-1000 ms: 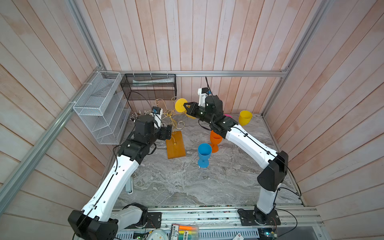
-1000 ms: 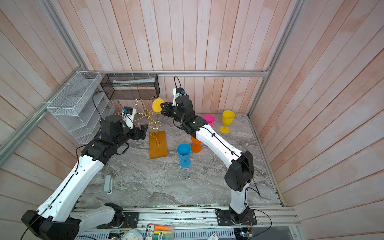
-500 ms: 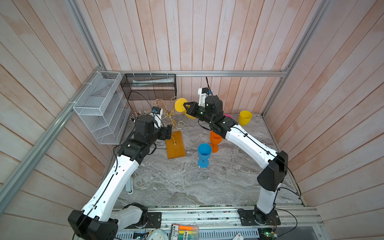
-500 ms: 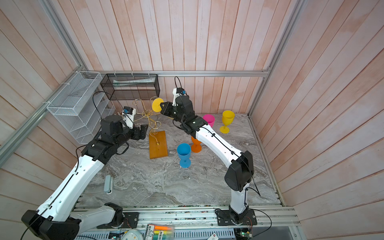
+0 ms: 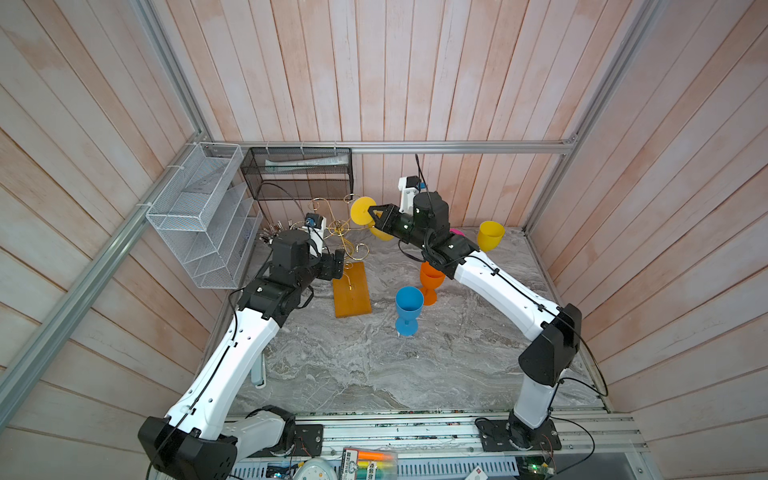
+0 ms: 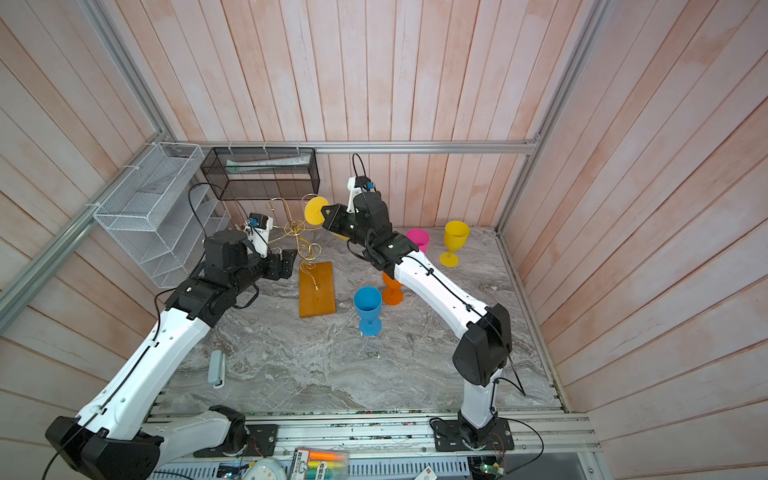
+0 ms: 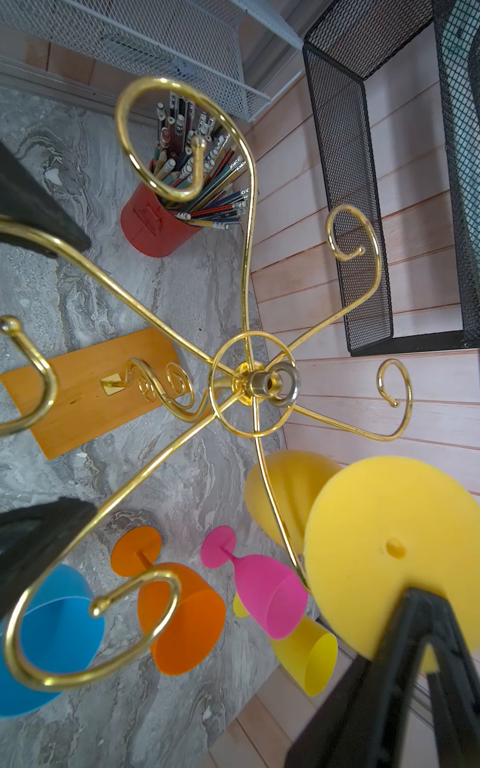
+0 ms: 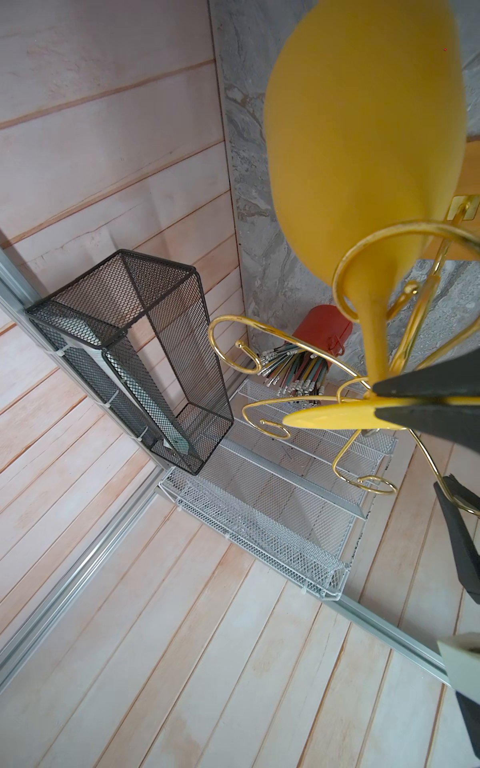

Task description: Take the wine glass off the wine glass rack

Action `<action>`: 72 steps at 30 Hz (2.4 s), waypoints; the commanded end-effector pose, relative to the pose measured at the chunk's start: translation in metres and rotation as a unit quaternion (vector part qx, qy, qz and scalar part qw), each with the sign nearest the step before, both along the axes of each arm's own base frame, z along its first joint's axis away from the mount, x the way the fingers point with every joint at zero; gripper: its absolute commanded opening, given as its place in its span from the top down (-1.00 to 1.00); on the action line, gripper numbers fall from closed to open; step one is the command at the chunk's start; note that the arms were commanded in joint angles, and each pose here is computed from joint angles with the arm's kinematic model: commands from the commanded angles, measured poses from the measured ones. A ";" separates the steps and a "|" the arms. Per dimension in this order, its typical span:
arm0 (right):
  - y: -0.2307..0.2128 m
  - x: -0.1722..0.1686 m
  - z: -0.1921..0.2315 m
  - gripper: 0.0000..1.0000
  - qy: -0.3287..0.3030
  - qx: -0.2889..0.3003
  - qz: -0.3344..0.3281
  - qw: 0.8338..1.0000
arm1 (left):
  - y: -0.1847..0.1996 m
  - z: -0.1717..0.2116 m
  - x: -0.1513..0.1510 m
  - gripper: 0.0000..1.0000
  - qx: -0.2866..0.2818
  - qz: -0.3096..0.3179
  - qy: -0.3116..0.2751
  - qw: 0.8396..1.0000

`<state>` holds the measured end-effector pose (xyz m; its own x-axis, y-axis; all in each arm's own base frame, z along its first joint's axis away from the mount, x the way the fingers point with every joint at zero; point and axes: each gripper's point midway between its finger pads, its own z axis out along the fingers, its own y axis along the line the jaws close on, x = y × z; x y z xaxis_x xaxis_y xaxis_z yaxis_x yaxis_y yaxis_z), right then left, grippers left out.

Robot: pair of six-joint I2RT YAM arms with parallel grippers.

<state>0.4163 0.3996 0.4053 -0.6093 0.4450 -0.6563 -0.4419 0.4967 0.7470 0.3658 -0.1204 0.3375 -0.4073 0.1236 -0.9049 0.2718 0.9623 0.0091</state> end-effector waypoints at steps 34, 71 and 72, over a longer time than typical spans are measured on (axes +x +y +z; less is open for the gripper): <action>-0.041 -0.011 0.013 1.00 -0.009 0.025 0.001 1.000 | -0.005 0.002 0.004 -0.85 -0.002 -0.003 0.001 1.000; 0.001 0.012 0.007 1.00 -0.005 0.017 0.029 0.999 | -0.006 0.006 -0.001 -0.84 -0.005 -0.007 -0.002 1.000; 0.000 0.015 0.008 1.00 -0.006 0.018 0.027 0.999 | -0.006 0.006 -0.001 -0.84 -0.005 -0.007 -0.001 1.000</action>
<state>0.4232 0.4024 0.3983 -0.6602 0.4135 -0.6270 -0.4545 0.4447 0.7718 0.3695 -0.1225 0.3306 -0.4233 0.1318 -0.8963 0.2708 0.9625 0.0136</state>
